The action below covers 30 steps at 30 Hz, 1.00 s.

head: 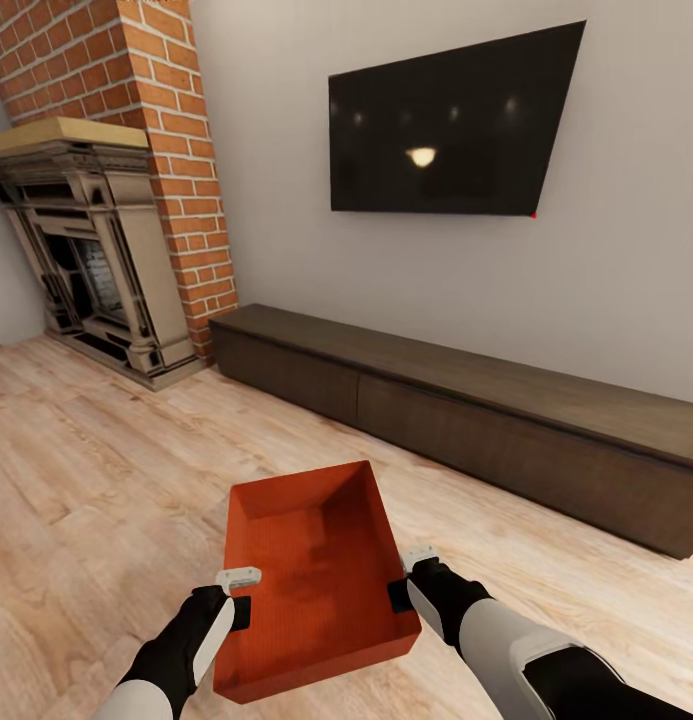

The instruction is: Move the two storage containers from the living room to the garage. In the garage, place one container on the floor and stack the other container on top of it (either order is fine).

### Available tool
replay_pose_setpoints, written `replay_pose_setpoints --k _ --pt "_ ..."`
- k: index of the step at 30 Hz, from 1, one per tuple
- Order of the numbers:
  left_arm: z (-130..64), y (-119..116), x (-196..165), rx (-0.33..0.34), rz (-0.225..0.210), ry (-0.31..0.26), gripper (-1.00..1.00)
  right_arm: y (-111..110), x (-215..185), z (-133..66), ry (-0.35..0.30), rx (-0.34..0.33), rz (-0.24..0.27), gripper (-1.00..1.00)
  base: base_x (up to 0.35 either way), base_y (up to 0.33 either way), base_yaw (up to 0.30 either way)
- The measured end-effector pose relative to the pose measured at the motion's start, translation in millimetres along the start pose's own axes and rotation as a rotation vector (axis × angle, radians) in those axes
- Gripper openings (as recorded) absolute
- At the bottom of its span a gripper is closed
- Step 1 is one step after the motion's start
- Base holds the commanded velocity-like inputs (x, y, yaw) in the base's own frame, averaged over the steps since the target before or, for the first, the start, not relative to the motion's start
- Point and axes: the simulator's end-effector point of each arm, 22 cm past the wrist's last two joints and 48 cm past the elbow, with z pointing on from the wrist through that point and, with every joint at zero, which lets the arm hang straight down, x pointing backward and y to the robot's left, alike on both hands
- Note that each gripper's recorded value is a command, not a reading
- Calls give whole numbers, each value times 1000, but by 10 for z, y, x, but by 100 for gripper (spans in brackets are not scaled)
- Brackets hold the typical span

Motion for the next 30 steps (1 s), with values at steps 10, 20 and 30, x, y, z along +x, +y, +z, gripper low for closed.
replay_pose_setpoints --k 10,20,30 --pt "-182 6 -146 0 0 0 -100 -25 -142 -183 0 0 0 -100 0 0 0" --pt "-363 12 -287 0 0 0 -100 -50 -280 -366 0 0 0 -100 0 0 0" --pt "-543 20 -422 0 -1 1 -100 -72 -411 -548 0 0 0 -100 0 0 0"
